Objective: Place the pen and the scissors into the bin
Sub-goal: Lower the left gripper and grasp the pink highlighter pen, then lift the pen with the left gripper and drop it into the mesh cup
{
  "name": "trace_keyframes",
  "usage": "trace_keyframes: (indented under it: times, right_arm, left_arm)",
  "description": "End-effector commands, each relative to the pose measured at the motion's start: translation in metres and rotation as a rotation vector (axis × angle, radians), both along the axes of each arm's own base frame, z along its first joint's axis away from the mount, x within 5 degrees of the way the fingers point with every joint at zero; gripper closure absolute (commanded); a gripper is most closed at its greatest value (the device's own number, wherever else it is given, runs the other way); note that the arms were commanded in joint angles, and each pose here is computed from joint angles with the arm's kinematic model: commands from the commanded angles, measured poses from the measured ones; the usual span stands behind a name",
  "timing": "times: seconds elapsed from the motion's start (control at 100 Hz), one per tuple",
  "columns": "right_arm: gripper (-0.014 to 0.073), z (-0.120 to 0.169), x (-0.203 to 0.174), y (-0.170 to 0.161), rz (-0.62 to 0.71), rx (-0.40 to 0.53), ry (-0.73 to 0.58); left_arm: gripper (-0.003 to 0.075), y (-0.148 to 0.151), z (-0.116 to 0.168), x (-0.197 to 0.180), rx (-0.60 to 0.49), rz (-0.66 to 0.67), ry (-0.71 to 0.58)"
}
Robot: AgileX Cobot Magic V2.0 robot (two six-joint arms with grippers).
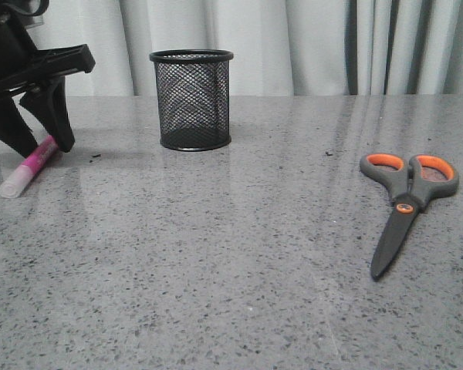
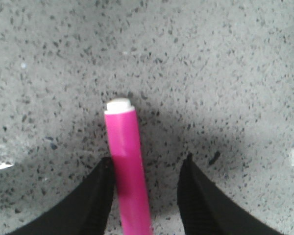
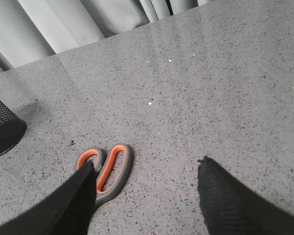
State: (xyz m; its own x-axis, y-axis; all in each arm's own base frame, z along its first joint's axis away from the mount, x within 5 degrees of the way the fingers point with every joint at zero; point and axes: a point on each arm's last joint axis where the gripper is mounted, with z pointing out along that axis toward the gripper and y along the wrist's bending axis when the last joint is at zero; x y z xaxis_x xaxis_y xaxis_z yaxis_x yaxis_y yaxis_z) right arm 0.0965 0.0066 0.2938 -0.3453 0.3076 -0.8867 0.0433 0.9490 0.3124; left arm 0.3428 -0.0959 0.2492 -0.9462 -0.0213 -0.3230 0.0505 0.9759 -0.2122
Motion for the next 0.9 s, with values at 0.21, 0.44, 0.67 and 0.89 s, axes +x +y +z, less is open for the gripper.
trace_keyframes:
  times: [0.21,0.44,0.67,0.89]
  right_arm:
    - [0.0186,0.016,0.004,-0.001,-0.008,-0.007,-0.088]
    - [0.0186,0.016,0.004,-0.001,-0.008,-0.007,-0.088]
    - [0.0186,0.018,0.004,-0.001,-0.010,-0.007,-0.104]
    - [0.0186,0.018,0.004,-0.001,-0.011,-0.006,-0.113]
  left_arm:
    - [0.0738,-0.003,-0.003,0.006,0.022,-0.073,-0.032]
    - [0.0739,-0.017,0.078,0.015,-0.171,-0.057,-0.520]
    - [0.0737,-0.049,0.164,-0.010,-0.415,0.036,-1.039]
    - [0.0738,-0.093,0.145,-0.007,-0.403,-0.043,-1.023]
